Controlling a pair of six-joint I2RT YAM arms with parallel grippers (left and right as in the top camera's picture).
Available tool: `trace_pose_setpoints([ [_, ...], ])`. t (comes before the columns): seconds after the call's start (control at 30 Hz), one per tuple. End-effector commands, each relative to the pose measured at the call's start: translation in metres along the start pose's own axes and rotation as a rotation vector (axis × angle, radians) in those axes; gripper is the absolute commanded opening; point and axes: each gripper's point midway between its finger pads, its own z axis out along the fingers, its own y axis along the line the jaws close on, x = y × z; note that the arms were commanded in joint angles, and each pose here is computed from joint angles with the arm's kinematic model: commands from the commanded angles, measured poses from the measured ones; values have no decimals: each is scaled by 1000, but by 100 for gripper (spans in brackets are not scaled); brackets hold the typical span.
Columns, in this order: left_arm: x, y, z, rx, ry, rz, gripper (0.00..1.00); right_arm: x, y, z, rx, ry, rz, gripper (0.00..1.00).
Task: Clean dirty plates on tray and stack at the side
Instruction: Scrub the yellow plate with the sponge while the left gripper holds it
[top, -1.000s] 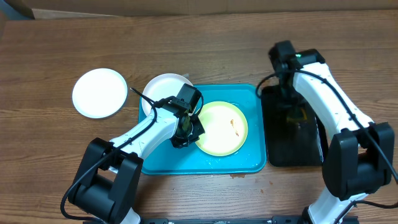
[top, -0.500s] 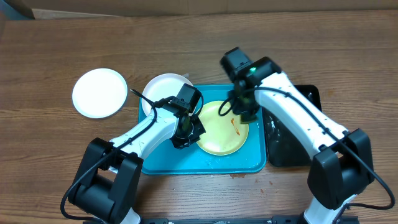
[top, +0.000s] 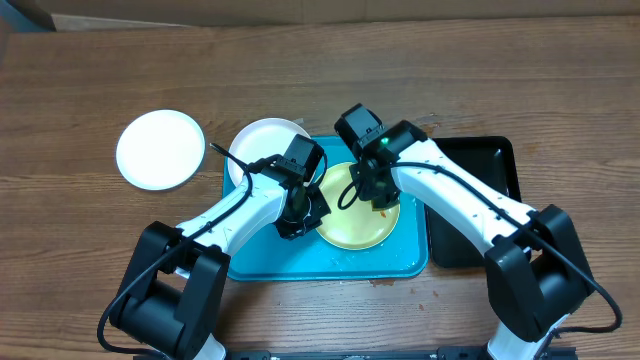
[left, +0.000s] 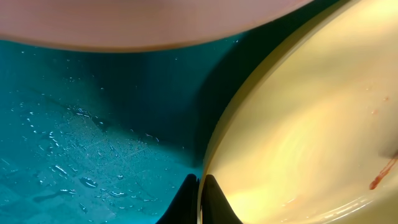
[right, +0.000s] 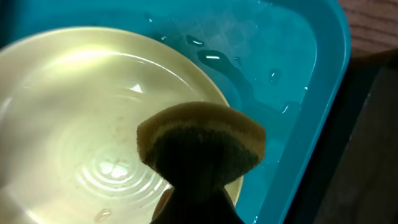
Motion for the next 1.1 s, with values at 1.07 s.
trace_pose_setpoints([
  [1.07, -2, 0, 1, 0, 4, -4, 4, 44, 32, 56, -388, 80, 22, 4],
])
